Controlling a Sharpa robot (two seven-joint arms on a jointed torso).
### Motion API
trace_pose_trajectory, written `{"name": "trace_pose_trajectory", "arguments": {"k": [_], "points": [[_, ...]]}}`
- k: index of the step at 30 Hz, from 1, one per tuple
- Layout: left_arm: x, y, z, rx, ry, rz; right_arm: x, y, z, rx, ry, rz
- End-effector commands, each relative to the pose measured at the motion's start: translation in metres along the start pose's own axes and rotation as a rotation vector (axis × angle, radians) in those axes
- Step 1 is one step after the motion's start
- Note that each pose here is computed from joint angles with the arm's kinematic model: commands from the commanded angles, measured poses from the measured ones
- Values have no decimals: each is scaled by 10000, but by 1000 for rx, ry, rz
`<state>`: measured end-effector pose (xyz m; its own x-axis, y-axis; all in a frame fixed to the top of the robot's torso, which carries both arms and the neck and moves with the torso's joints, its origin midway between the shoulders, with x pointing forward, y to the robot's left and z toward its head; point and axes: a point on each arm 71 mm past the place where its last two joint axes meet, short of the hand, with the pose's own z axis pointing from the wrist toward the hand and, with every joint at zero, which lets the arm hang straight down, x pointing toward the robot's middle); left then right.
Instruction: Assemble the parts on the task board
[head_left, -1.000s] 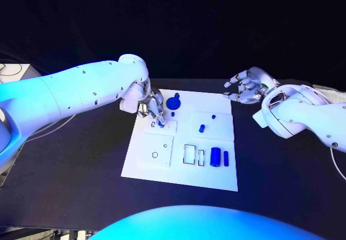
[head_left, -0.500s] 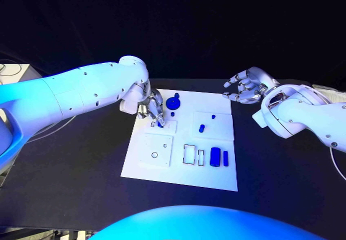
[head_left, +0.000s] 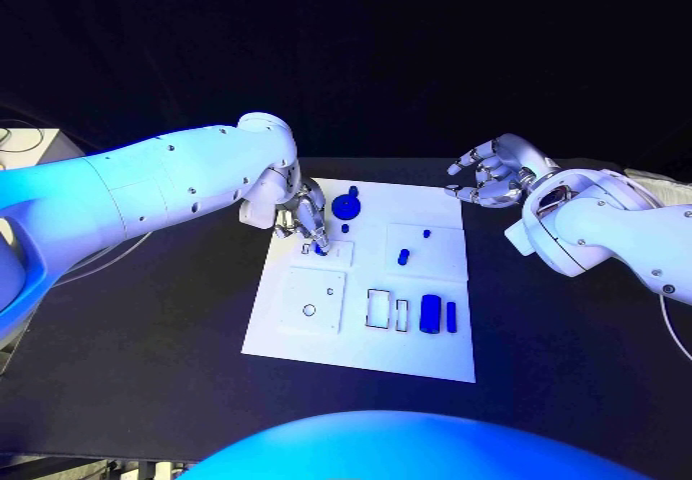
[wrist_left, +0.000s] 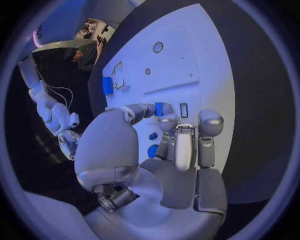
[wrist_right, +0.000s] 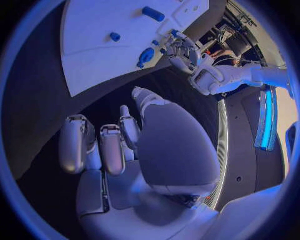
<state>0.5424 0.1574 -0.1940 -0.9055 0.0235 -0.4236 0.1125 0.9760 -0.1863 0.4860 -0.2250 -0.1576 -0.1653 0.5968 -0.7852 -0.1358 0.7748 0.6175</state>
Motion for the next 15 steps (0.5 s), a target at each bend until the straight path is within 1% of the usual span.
{"name": "trace_pose_trajectory", "arguments": {"k": [1, 15], "points": [[5, -17, 8, -1, 1, 7, 12, 9, -4, -9, 11, -5], [2, -21, 13, -2, -11, 6, 11, 8, -4, -8, 11, -5]]}}
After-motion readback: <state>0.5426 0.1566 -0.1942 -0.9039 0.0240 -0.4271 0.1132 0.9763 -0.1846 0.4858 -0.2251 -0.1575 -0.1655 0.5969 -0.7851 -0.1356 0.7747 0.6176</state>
